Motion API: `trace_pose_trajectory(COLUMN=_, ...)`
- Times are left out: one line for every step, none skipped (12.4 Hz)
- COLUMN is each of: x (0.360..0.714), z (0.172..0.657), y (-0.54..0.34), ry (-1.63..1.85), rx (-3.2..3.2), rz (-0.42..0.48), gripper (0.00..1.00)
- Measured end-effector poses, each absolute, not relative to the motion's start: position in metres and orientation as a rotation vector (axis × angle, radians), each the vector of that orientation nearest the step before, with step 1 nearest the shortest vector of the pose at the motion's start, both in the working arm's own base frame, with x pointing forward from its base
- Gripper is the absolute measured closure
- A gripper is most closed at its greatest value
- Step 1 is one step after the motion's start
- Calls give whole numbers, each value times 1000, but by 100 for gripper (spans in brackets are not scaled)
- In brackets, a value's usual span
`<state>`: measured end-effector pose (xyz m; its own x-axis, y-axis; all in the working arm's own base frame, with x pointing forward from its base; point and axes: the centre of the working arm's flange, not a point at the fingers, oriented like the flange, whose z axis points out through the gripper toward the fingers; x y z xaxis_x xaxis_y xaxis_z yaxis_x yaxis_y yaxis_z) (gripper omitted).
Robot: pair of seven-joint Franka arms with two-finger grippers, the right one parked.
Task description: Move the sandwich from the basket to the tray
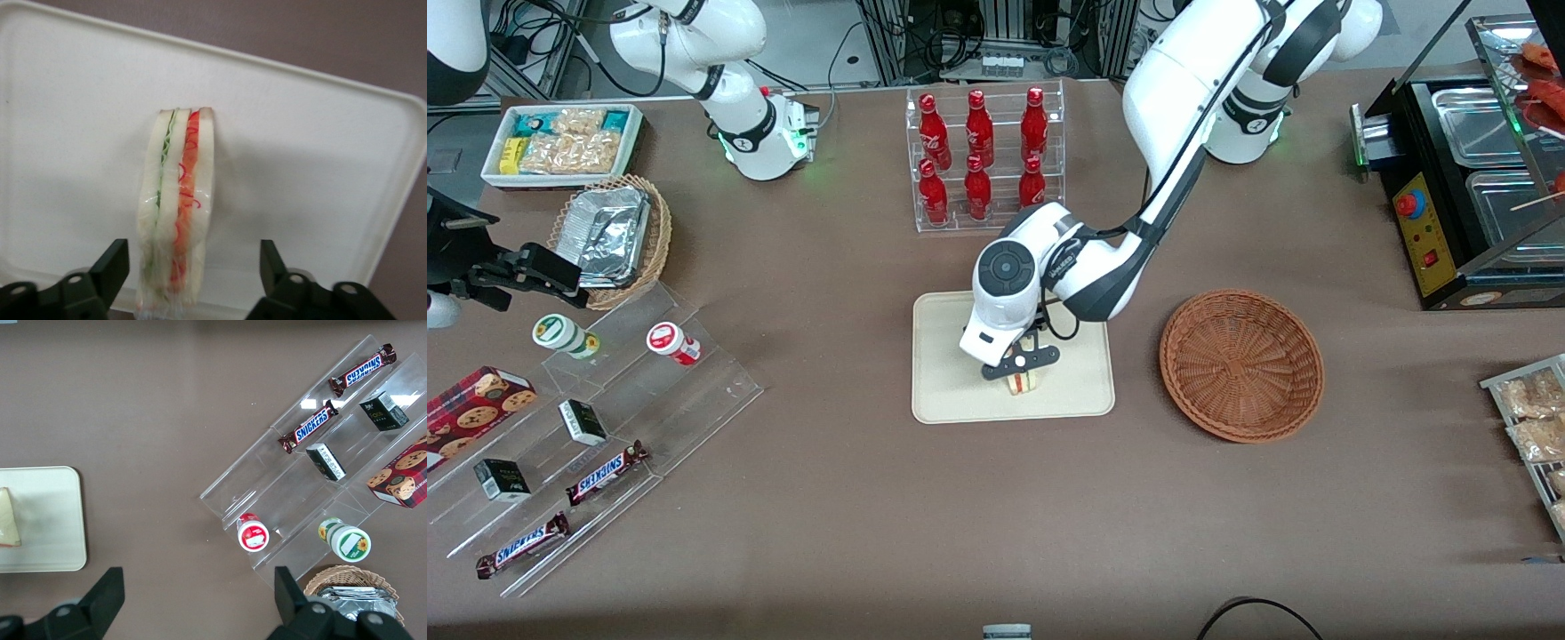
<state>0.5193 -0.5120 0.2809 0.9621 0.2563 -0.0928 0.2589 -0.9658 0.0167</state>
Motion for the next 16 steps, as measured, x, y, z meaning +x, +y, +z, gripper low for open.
trace_pose_trajectory(x=519, z=298, y=-510, ry=405, rx=3092, rz=-144, gripper=0)
trace_pose_trajectory(x=518, z=317, y=-506, ry=405, rx=3105, rz=-149, gripper=0)
trace_pose_trajectory(x=516, z=335, y=-502, ry=402, rx=3116, rz=-149, gripper=0)
trace_pose_trajectory(x=515, z=351, y=-496, ry=388, rx=3129, rz=-154, gripper=0)
trace_pose_trajectory(x=516, z=366, y=-486, ry=368, rx=3148, rz=-167, gripper=0)
trace_pose_trajectory(x=521, z=380, y=-471, ry=336, rx=3168, rz=-186, gripper=0)
trace_pose_trajectory(x=530, z=393, y=-451, ry=303, rx=3184, rz=-209, gripper=0)
trace_pose_trajectory(x=540, z=405, y=-427, ry=290, rx=3202, rz=-246, gripper=0)
trace_pose_trajectory(x=549, z=415, y=-401, ry=294, rx=3218, rz=-289, gripper=0)
trace_pose_trajectory(x=559, z=425, y=-375, ry=293, rx=3226, rz=-322, gripper=0)
trace_pose_trajectory(x=569, z=432, y=-350, ry=259, rx=3227, rz=-348, gripper=0)
trace_pose_trajectory(x=577, z=439, y=-321, ry=207, rx=3225, rz=-370, gripper=0)
trace_pose_trajectory(x=583, z=445, y=-293, ry=156, rx=3219, rz=-386, gripper=0)
trace_pose_trajectory(x=585, z=453, y=-266, ry=109, rx=3212, rz=-394, gripper=0)
trace_pose_trajectory(x=585, z=462, y=-239, ry=77, rx=3205, rz=-393, gripper=0)
trace_pose_trajectory(x=582, z=472, y=-218, ry=53, rx=3199, rz=-388, gripper=0)
